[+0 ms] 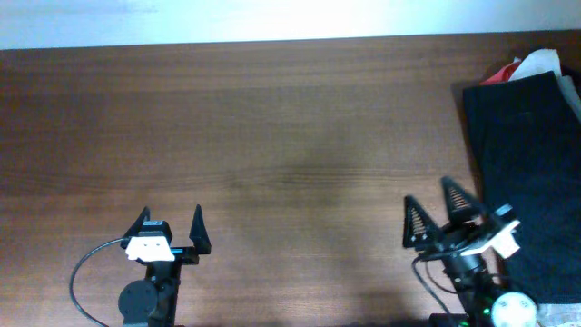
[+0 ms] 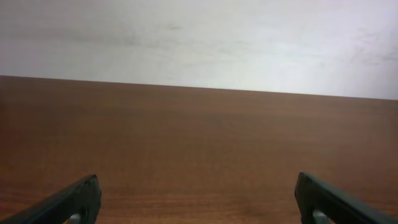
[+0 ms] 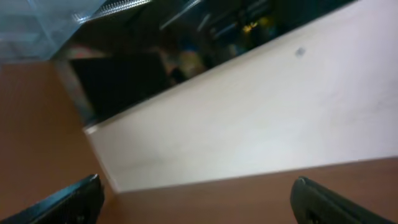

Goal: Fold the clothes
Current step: 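Reach the right gripper to the black pants on the pile and grasp them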

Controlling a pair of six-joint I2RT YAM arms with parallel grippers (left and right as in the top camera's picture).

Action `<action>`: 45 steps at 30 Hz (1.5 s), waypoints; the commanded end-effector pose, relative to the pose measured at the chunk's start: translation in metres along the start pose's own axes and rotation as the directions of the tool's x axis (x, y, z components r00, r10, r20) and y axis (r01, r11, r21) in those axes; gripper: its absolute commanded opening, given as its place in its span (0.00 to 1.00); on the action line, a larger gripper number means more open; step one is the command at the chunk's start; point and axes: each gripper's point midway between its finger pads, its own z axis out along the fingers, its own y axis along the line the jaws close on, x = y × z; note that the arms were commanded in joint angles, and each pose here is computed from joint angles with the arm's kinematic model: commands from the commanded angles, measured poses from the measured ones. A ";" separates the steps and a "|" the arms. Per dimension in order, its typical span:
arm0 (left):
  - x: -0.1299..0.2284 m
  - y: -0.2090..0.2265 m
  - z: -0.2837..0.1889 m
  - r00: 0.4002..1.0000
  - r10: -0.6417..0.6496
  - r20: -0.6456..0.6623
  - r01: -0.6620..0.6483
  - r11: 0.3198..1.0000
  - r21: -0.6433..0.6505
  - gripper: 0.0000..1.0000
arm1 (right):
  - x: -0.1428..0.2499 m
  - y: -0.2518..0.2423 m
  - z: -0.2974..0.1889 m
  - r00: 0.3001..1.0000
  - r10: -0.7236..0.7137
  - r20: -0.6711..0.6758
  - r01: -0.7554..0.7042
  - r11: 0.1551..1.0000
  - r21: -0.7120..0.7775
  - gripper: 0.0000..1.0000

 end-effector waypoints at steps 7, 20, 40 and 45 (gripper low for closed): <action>0.002 -0.001 0.000 1.000 0.016 -0.003 -0.016 1.000 0.007 0.99 | -0.035 -0.150 0.121 0.821 -0.136 -0.555 0.469 0.715 0.519 0.99; 0.002 -0.001 0.000 1.000 0.016 -0.004 -0.016 1.000 0.007 0.99 | 0.121 -0.359 0.113 0.410 0.166 -0.897 0.842 0.309 0.442 0.99; 0.002 -0.001 0.000 1.000 0.016 -0.004 -0.016 1.000 0.007 0.99 | 0.175 -0.423 0.085 0.379 0.220 -0.899 0.849 0.302 0.432 0.38; 0.002 -0.001 0.000 1.000 0.016 -0.003 -0.016 1.000 0.007 0.99 | 0.160 -0.419 0.089 0.451 0.224 -0.864 0.824 0.265 0.500 0.28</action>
